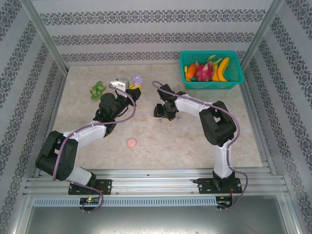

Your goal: Insert wireless bluetooth earbuds into charging case

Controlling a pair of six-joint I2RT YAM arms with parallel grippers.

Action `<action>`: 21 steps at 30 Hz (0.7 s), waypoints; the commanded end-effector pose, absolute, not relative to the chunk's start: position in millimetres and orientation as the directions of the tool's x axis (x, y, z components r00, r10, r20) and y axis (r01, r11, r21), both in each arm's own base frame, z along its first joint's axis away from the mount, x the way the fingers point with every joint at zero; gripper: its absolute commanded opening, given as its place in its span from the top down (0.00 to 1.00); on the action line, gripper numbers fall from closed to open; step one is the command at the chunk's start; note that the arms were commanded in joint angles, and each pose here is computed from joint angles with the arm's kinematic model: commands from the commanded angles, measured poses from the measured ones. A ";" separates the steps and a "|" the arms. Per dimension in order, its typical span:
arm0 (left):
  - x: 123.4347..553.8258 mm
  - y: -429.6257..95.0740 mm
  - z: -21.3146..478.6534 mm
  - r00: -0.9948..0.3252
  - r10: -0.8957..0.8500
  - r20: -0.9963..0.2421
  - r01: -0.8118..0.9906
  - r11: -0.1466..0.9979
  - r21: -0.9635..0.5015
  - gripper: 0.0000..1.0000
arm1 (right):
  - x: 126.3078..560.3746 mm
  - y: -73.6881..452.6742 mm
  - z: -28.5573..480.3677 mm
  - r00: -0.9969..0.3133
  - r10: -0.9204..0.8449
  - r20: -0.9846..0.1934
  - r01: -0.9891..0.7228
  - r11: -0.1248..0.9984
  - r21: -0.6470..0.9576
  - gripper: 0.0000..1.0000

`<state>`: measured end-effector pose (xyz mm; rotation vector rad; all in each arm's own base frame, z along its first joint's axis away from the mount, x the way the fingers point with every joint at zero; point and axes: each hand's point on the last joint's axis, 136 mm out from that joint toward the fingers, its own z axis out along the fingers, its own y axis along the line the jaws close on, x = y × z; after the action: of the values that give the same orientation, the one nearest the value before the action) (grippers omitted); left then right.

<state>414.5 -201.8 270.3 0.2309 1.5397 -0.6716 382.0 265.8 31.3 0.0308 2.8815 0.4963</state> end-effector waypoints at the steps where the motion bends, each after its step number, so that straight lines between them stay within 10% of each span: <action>1: 415.0 -195.8 296.0 -0.037 -0.295 -0.955 0.540 0.798 -0.267 1.00 | 394.1 271.9 54.3 -0.959 -0.017 -0.282 -0.115 0.935 0.334 0.53; 21: 412.9 -192.5 297.0 -0.032 -0.291 -0.956 0.530 0.806 -0.263 1.00 | 392.1 286.6 26.8 -0.981 -0.019 -0.196 -0.094 0.921 0.379 0.54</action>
<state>414.1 -200.9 272.6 0.2225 1.5356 -0.6741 401.6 289.7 30.8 -0.0760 2.8652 0.5791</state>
